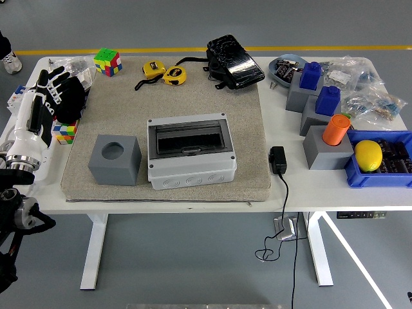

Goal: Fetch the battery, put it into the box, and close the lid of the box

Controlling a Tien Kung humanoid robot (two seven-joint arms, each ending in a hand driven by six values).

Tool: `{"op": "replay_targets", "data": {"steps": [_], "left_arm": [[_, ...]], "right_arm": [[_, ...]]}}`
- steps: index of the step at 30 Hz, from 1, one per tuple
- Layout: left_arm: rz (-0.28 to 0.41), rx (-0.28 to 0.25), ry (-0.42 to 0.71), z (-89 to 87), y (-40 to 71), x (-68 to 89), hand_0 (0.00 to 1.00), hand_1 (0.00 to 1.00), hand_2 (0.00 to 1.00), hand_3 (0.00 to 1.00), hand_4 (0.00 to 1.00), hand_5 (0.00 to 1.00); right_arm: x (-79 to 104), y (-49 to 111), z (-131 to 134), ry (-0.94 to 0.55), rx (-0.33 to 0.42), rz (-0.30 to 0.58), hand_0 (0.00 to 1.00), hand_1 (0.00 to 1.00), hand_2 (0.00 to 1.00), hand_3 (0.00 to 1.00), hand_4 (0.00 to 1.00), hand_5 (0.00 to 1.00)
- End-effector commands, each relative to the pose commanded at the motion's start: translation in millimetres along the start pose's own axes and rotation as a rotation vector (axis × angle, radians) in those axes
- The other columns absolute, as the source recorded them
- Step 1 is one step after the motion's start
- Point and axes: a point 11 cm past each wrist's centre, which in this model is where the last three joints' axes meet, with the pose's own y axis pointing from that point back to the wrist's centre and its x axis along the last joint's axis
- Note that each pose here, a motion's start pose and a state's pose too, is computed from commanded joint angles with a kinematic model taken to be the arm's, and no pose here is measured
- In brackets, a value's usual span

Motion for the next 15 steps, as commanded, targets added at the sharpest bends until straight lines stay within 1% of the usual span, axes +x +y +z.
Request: {"op": "replay_targets", "data": {"steps": [15], "left_arm": [[-0.005,0.008,-0.005,-2.5,1.7,-0.7,0.828,0.857,0.85,0.827,0.998,0.998]], "right_arm": [[2.7,-0.4,2.5,0.006,-0.005,0.005,0.854,0.848,0.807,0.84,0.998,0.998]]}}
